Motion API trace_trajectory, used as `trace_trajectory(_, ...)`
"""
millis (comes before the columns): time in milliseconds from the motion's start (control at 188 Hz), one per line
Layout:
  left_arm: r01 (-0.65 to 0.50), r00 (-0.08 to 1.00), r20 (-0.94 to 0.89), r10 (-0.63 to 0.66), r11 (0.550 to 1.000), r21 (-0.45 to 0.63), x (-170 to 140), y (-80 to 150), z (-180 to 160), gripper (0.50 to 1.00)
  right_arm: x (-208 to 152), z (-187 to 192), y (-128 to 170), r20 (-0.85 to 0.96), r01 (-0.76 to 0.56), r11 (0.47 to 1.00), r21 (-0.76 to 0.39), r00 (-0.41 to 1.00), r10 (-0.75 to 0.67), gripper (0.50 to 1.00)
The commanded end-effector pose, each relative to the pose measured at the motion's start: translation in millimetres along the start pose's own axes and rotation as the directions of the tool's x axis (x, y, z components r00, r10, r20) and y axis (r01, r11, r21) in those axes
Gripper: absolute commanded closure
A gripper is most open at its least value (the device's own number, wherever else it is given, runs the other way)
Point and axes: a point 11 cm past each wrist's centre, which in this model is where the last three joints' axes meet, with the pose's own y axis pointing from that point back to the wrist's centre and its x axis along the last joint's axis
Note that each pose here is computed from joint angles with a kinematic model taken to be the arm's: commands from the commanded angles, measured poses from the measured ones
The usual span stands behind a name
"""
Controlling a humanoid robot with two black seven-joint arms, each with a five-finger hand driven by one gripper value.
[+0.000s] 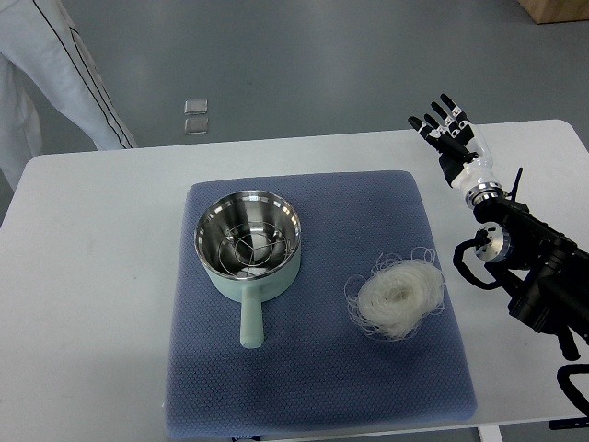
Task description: Put vermicelli into pot with right hand
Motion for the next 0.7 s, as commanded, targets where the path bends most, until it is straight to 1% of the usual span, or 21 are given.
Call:
trace_trajectory(0,0.0,1.0,0.0,0.0,1.0,0.0,0.0,0.0,0.0,0.5,-0.5,-0.4,-0.4,0.0,0.001,1.0,0.0,1.0,-0.001,0.572)
trace_trajectory(266,-0.002,1.0,0.003,0.002,1.0,0.001,0.3,0.0,-0.2,0.5,0.2,-0.9,-0.4,-0.001,0.0,1.0,0.001,1.0,0.0,0.572)
trace_trajectory(431,-0.032,0.999,-0.004,0.032,0.999,0.001,8.6,0.2,-0.4,0.5,0.1,-0.6,-0.3,-0.002,0.001,1.0,0.0,1.0,-0.001,0.572)
trace_trajectory(697,-0.026,1.0,-0.003,0.026,1.0,0.001,6.5,0.1,-0.2,0.5,0.4,-0.1,0.1,-0.001,0.001,1.0,-0.001,1.0,-0.001,0.572)
